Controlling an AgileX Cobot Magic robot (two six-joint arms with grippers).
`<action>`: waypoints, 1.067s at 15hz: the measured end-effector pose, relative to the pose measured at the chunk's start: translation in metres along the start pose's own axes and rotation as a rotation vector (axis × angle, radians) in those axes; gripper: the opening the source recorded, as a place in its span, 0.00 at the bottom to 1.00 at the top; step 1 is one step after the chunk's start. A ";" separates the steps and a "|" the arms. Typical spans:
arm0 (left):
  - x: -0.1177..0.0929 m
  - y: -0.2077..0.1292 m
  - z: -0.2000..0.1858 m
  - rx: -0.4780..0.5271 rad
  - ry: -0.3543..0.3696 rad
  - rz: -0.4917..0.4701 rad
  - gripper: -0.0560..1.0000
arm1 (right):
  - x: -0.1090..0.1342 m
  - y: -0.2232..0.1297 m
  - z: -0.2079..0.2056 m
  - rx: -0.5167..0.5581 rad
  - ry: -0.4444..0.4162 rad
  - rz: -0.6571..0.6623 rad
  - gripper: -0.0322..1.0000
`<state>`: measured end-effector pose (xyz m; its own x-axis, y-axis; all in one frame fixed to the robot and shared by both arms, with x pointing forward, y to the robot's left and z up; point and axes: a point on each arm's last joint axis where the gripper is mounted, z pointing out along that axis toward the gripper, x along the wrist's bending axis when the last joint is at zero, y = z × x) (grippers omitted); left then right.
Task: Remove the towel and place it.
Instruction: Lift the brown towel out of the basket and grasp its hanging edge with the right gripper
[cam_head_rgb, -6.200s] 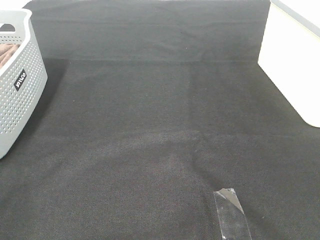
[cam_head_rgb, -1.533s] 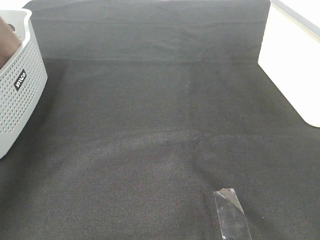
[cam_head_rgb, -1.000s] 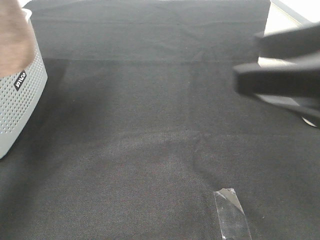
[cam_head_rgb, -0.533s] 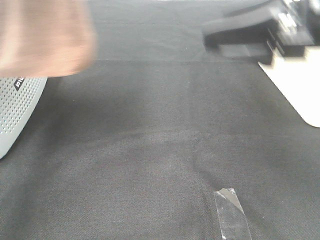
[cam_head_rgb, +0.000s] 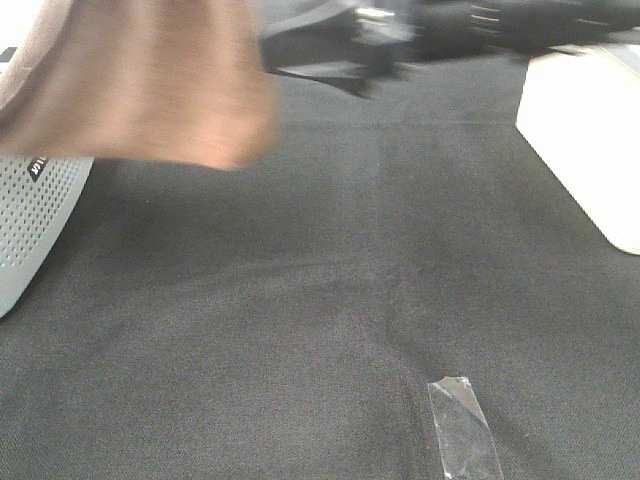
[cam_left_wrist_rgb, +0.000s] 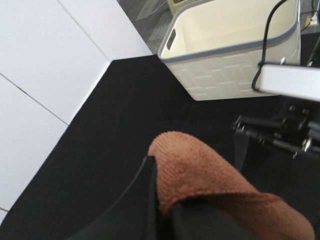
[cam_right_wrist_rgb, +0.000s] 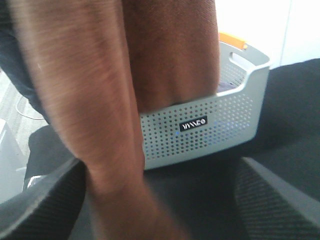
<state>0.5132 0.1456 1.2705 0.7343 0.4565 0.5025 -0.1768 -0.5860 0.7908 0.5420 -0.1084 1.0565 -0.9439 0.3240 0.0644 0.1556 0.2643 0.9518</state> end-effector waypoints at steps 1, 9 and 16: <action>0.001 0.001 0.000 -0.009 0.012 0.000 0.05 | 0.000 0.002 0.008 -0.002 0.016 0.000 0.78; 0.008 0.000 0.000 -0.003 0.092 -0.010 0.05 | 0.012 -0.008 0.022 0.046 0.157 -0.013 0.78; 0.006 -0.001 0.000 0.009 0.068 -0.039 0.05 | 0.004 -0.016 0.026 0.073 0.095 0.002 0.37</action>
<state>0.5176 0.1489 1.2730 0.6944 0.5229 0.4944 -0.1428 -0.5732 0.8069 0.5440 -0.0875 1.0341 -0.9662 0.2385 0.0979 0.1755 0.3304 0.9274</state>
